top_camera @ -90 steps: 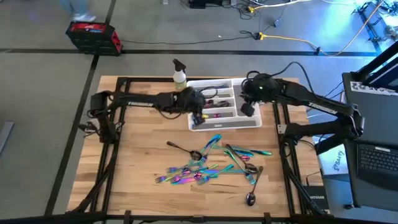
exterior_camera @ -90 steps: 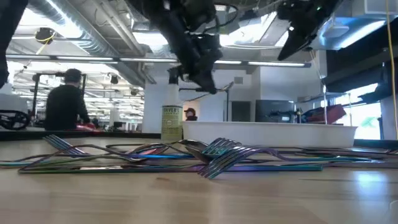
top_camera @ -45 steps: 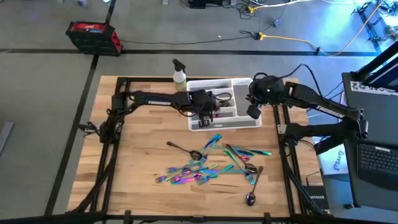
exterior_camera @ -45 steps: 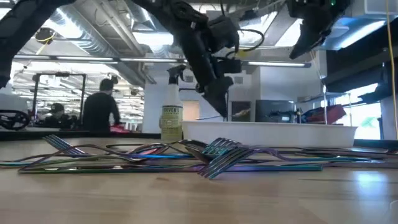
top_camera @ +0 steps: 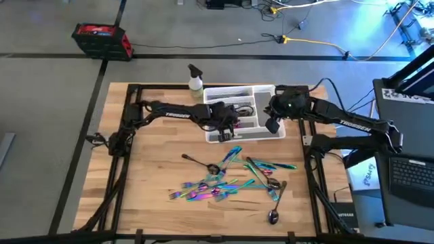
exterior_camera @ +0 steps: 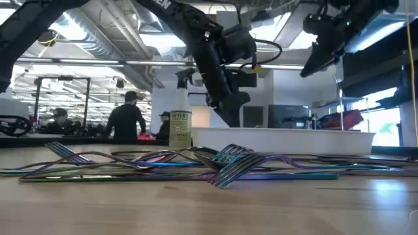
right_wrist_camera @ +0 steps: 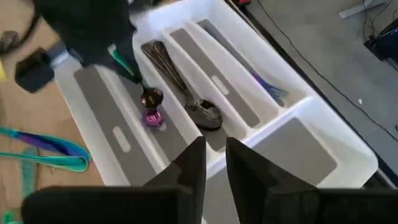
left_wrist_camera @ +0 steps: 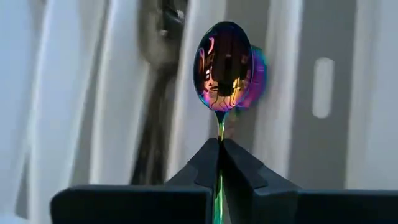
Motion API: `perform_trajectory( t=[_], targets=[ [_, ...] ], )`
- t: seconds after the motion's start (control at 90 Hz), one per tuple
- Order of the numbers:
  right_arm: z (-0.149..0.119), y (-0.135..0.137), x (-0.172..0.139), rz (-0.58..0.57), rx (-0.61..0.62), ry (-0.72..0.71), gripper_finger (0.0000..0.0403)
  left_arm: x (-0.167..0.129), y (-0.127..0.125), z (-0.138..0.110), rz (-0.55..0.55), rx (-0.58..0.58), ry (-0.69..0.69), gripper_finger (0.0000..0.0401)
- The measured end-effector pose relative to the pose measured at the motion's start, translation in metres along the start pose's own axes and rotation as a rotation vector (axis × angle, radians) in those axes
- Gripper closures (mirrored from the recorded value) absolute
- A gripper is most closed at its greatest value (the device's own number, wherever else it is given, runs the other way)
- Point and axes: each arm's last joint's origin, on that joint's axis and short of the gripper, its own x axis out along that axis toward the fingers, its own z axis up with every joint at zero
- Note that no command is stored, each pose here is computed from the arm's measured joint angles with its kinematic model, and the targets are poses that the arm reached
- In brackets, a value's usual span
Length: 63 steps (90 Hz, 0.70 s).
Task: Sort silverware
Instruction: Put the blue teaspoon on the white silverware tray, then put the black spoon on the white silverware tray
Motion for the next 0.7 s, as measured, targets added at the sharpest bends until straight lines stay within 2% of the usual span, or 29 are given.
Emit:
perform_trajectory(
  t=[0.1,0.189,0.389,0.544,0.7],
  targets=[
    [-0.014,0.008,0.007,-0.021,-0.012,0.025,0.0356,0.000,0.000,-0.002,-0.023,0.000,0.013,0.0389],
    [-0.021,0.019,0.006,0.005,-0.022,0.026,0.0356,0.000,-0.002,-0.001,-0.059,-0.020,0.007,0.0368],
    [-0.031,0.047,-0.001,0.031,-0.071,0.021,0.0356,0.000,-0.002,0.001,-0.064,-0.043,-0.010,0.0289],
    [-0.042,0.067,-0.010,0.076,-0.056,0.041,0.0356,-0.022,0.002,0.013,-0.002,-0.065,-0.109,0.0244],
    [-0.058,0.089,-0.024,0.202,-0.056,0.116,0.0354,-0.050,-0.006,0.020,0.053,-0.113,-0.151,0.0238]
  ],
)
